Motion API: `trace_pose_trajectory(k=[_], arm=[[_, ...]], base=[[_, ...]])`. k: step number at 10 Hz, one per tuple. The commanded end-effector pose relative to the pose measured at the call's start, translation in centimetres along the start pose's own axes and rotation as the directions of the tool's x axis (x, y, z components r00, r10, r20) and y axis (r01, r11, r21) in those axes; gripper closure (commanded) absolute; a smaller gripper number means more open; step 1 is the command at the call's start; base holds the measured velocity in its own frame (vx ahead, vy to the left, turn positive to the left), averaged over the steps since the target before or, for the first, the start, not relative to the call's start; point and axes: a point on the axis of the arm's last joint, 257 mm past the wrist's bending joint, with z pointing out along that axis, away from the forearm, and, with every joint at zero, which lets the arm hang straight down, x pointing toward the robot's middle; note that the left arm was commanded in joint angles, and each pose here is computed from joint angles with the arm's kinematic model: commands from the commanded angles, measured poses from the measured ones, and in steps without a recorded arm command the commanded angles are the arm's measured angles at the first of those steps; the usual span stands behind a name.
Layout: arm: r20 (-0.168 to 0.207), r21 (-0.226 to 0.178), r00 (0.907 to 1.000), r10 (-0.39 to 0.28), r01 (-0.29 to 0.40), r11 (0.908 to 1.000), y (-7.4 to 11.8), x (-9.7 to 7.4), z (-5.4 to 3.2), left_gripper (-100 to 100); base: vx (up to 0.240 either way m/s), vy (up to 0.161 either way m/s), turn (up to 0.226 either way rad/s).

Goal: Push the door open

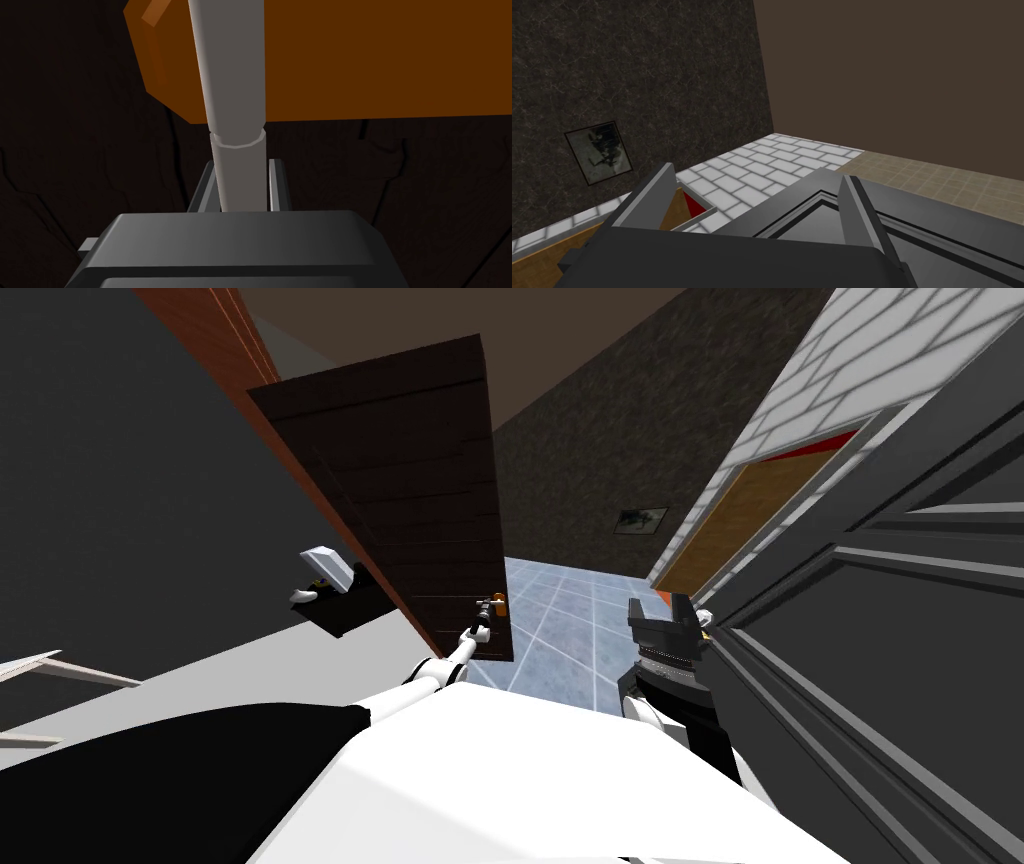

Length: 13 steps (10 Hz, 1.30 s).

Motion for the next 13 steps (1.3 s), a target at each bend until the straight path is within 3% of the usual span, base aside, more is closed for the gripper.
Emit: trace_pose_trajectory(k=[1, 9, 12, 13], arm=[[0.014, 0.004, 0.9999, 0.0, 0.0, 1.0, -0.3, -0.8, 0.09, 100], [0.112, 0.006, 0.9937, -0.003, 0.002, 1.0, -0.3, -6.3, -0.29, 100], [0.13, 0.001, 0.9915, -0.001, 0.001, 1.0, -0.1, -7.4, -0.6, 100], [0.152, 0.006, 0.9884, -0.001, 0.0, 1.0, -0.3, -8.7, -0.7, 100]], base=[[0.159, -0.088, 0.064], [0.181, -0.093, 0.062], [0.143, -0.077, 0.054], [0.123, -0.045, 0.053]])
